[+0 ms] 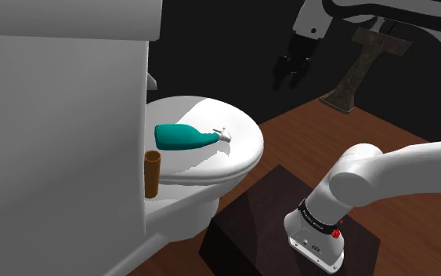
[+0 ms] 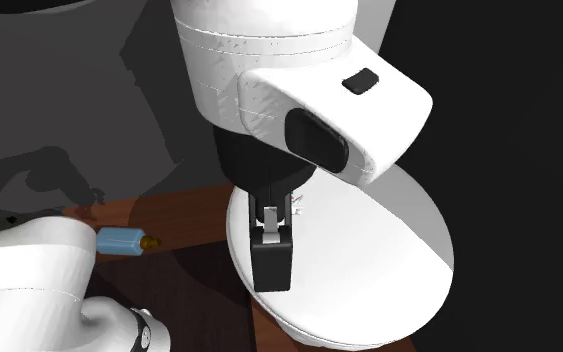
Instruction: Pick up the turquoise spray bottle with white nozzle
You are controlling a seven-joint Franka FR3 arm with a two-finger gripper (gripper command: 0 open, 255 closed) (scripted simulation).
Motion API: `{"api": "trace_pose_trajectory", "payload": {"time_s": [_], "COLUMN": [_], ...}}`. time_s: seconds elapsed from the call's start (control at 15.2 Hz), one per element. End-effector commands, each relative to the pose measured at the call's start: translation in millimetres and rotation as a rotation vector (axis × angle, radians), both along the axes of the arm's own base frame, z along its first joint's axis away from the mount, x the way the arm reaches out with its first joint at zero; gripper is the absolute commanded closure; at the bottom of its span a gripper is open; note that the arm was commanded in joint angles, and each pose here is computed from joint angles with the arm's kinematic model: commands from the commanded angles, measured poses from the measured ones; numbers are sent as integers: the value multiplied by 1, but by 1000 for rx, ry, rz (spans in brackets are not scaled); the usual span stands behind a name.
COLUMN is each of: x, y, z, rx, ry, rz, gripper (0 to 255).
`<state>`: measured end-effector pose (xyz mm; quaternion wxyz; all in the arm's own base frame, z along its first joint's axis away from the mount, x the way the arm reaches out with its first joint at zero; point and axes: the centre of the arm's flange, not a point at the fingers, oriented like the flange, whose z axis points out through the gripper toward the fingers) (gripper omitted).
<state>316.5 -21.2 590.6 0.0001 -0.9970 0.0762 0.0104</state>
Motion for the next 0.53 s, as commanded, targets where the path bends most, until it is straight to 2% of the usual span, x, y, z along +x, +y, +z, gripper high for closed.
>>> {"api": "trace_pose_trajectory", "payload": {"time_s": [0.0,0.46], "x": [0,42], "y": [0,69], "z": [0,-42], "rx": [0,-11], "ry": [0,-34], "rz": [0,318], "gripper": [0,0]}}
